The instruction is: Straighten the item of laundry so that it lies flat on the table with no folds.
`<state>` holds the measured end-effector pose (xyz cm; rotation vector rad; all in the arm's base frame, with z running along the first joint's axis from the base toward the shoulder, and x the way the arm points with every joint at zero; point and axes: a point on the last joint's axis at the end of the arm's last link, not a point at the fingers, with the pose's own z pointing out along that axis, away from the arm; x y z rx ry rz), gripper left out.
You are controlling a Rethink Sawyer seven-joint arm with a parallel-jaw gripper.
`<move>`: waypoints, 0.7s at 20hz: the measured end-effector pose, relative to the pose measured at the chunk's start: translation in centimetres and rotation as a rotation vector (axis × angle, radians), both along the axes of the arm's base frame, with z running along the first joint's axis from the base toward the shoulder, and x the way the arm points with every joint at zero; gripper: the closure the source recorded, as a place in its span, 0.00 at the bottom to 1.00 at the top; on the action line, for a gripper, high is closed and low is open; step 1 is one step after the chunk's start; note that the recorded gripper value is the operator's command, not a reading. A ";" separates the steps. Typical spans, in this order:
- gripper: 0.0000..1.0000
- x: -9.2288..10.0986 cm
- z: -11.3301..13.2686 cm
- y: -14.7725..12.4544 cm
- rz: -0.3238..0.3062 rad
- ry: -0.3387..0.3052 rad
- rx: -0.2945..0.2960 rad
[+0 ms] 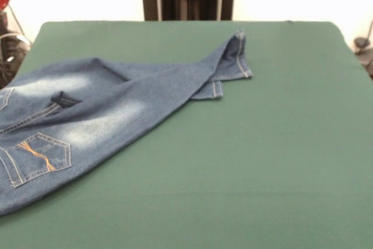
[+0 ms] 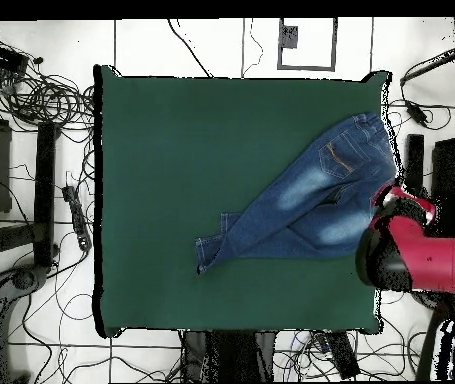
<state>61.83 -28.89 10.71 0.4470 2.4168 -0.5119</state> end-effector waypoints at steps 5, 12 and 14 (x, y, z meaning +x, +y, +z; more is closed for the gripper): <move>0.00 -0.6 -0.8 2.0 -0.035 0.028 0.045; 0.00 0.1 -1.6 7.1 -0.022 0.039 0.093; 0.00 0.9 -1.6 9.4 -0.008 0.038 0.103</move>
